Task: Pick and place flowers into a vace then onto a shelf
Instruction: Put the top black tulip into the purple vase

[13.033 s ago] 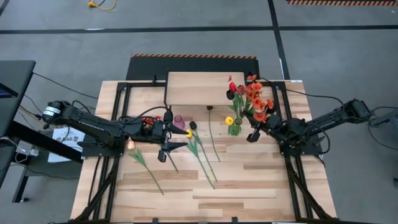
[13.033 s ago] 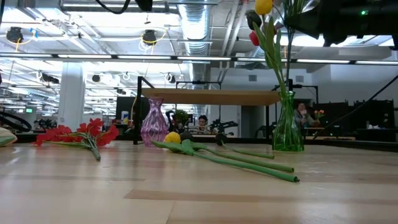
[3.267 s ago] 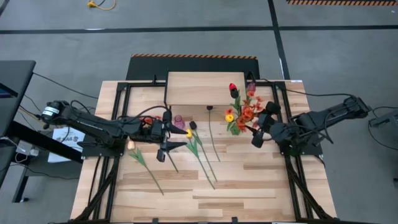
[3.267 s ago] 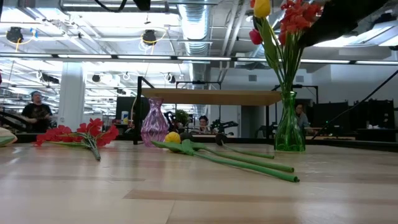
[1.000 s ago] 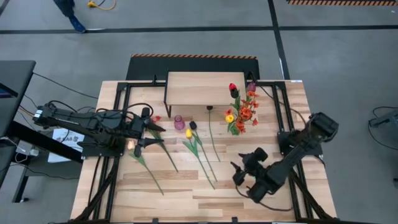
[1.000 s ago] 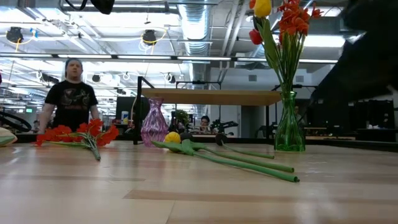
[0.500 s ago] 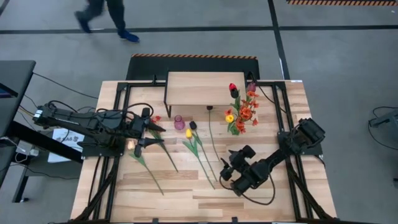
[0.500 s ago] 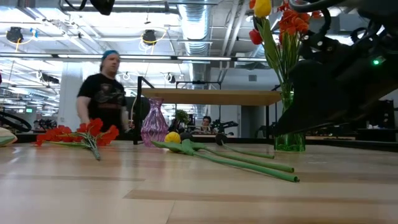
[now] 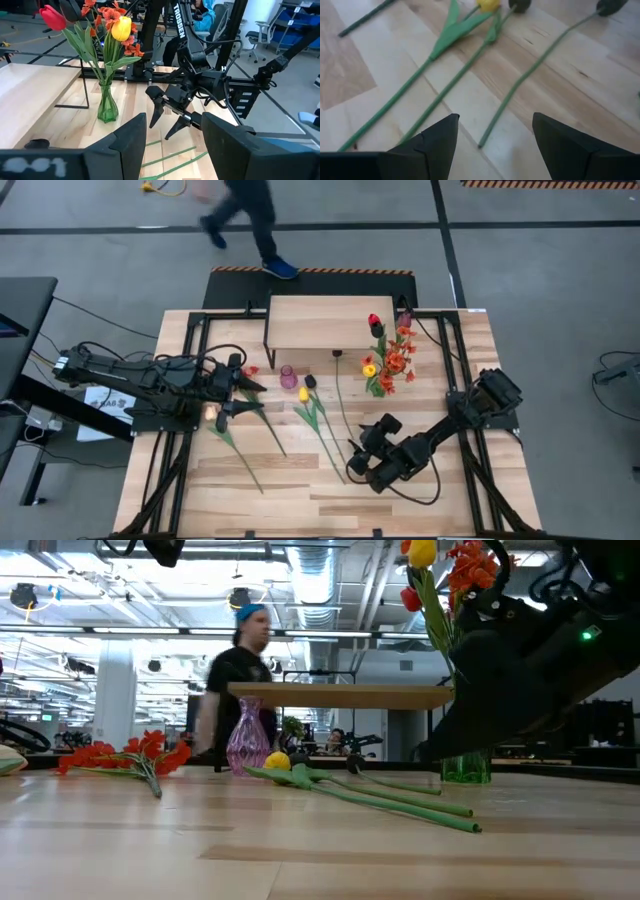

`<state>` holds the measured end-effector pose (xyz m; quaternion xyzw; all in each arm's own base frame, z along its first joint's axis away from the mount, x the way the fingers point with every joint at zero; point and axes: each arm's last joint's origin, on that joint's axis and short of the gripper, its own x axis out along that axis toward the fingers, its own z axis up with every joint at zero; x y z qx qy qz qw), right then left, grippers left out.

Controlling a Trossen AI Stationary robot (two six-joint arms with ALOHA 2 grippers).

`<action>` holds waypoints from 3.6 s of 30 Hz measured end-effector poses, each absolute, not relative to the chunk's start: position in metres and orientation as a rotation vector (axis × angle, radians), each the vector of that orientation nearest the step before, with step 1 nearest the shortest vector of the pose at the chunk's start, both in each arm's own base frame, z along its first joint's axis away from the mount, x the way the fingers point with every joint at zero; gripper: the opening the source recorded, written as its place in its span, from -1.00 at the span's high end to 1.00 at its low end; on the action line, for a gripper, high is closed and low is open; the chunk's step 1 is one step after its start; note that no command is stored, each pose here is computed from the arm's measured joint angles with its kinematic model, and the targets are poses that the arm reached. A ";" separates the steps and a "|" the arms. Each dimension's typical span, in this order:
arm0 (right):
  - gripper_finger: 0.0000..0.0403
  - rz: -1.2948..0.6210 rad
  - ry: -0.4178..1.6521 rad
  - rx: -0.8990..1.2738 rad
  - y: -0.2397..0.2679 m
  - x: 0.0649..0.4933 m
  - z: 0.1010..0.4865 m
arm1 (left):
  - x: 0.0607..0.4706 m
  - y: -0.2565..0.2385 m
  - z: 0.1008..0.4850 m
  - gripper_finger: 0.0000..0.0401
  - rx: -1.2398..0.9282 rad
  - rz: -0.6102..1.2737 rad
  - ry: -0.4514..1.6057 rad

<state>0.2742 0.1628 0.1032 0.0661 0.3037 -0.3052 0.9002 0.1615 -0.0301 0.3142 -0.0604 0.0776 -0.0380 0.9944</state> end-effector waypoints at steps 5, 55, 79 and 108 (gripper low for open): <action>-0.24 -0.649 0.625 0.136 0.157 0.279 0.104 | 0.162 -0.030 0.314 0.10 -0.163 -0.073 0.157; -0.23 -0.761 0.578 0.214 0.158 0.290 0.050 | 0.161 -0.030 0.311 0.10 -0.214 -0.065 0.190; 0.97 -0.811 0.493 0.334 0.164 0.280 0.048 | 0.161 -0.030 0.311 0.10 -0.214 -0.065 0.190; 1.00 -0.735 0.463 0.234 0.221 0.271 0.140 | 0.161 -0.030 0.311 0.10 -0.213 -0.065 0.196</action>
